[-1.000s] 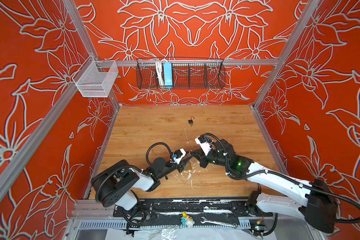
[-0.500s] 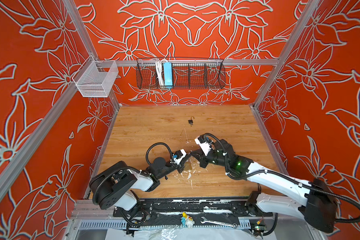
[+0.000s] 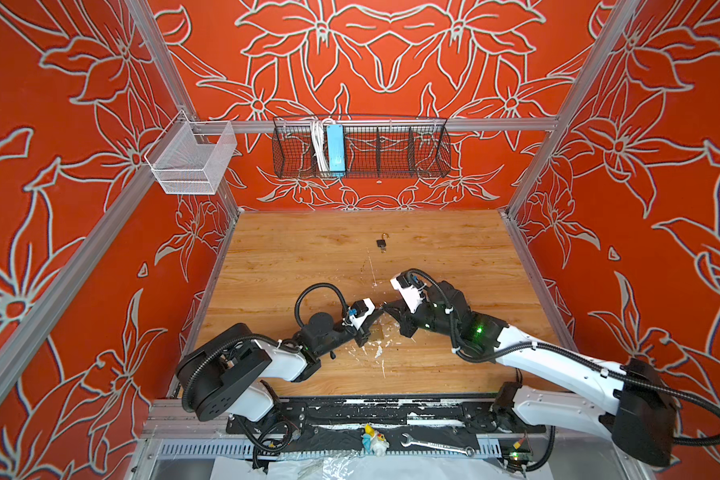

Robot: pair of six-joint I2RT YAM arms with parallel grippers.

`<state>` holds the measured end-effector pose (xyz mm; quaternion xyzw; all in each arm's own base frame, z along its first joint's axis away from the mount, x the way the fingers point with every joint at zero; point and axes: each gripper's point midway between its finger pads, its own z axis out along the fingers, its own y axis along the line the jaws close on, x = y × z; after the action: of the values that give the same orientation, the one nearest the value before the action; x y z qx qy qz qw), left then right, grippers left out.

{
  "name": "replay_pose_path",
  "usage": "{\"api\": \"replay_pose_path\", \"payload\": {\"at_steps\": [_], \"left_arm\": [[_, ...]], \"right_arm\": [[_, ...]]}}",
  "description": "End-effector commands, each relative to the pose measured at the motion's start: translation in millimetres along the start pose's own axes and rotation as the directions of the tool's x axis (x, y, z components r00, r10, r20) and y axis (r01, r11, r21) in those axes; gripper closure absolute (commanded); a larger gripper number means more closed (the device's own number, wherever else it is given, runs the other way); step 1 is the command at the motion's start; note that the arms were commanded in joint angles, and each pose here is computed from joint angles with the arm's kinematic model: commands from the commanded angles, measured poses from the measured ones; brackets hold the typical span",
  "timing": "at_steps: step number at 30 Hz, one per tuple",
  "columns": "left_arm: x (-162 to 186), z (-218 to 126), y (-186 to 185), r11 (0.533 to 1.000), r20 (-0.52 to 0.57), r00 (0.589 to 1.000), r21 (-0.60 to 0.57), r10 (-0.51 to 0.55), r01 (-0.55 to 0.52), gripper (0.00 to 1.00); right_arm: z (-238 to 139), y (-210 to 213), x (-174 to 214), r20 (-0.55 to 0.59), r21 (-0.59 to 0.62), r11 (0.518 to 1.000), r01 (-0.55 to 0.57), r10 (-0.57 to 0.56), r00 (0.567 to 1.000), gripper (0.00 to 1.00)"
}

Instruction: Unlock with the key

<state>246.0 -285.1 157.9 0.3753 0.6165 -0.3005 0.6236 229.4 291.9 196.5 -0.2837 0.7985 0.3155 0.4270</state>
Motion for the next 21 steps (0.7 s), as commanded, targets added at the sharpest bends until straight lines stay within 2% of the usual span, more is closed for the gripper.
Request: {"api": "replay_pose_path", "payload": {"at_steps": [1, 10, 21], "left_arm": [[-13, 0, -9, 0.998, 0.038, 0.999, 0.050, 0.035, -0.037, 1.00], [-15, -1, -9, 0.998, 0.038, 0.998, 0.051, 0.042, -0.044, 1.00], [-15, -2, -12, 0.997, 0.036, 0.998, 0.067, 0.047, -0.049, 1.00]], "right_arm": [[-6, -31, -4, 0.027, 0.170, 0.985, -0.021, 0.017, 1.000, 1.00], [-6, -47, 1, 0.004, 0.260, 0.965, -0.037, 0.038, 0.999, 1.00], [-4, -52, 5, -0.014, 0.287, 0.957, -0.040, 0.046, 0.999, 1.00]]}}
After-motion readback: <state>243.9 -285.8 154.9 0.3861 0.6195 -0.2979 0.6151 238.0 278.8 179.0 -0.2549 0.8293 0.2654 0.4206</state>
